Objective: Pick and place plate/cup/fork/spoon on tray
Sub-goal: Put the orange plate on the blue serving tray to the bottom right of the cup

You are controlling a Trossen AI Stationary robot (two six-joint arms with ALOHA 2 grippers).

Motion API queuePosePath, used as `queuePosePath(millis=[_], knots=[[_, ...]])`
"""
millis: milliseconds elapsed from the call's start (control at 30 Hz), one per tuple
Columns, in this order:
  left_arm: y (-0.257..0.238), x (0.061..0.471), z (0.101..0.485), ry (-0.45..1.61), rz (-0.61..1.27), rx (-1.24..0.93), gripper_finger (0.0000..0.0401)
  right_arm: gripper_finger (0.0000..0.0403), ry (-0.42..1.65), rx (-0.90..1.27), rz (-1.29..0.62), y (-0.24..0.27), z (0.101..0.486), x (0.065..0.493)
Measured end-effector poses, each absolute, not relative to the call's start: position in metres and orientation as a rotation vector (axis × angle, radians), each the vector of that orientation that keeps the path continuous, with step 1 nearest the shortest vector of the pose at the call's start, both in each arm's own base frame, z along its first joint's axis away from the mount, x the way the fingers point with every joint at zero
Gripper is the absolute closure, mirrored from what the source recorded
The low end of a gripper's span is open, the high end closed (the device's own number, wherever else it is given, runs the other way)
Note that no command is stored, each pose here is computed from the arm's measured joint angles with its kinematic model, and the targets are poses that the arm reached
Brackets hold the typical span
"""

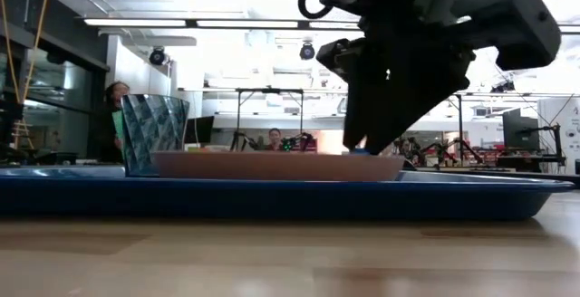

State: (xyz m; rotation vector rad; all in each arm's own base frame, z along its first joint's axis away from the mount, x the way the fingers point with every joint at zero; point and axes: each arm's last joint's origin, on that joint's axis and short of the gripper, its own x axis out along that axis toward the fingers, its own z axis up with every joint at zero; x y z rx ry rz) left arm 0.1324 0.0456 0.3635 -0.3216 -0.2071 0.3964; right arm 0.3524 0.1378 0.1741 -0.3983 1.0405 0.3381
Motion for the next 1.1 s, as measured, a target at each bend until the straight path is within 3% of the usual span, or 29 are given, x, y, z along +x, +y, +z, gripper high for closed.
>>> queuePosePath(millis=[167,433,600,800,1100], knots=[[0.045,0.132,0.363,-0.208,0.393,-0.328,0.019,0.0246,1.017,-0.411,0.28,0.137,0.207,0.366],[0.045,0.132,0.364,-0.208,0.392,-0.328,0.019,0.0238,1.372,-0.206,0.038,0.083,0.245,0.335],[0.045,0.132,0.364,-0.208,0.392,-0.328,0.019,0.0281,1.333,0.004,-0.137,0.054,0.238,0.283],[0.045,0.132,0.364,-0.208,0.393,-0.329,0.019,0.039,1.26,0.296,-0.186,0.042,0.208,0.27],[0.045,0.132,0.364,-0.217,0.39,-0.345,0.019,0.0398,1.26,0.273,-0.193,0.043,0.169,0.298]])
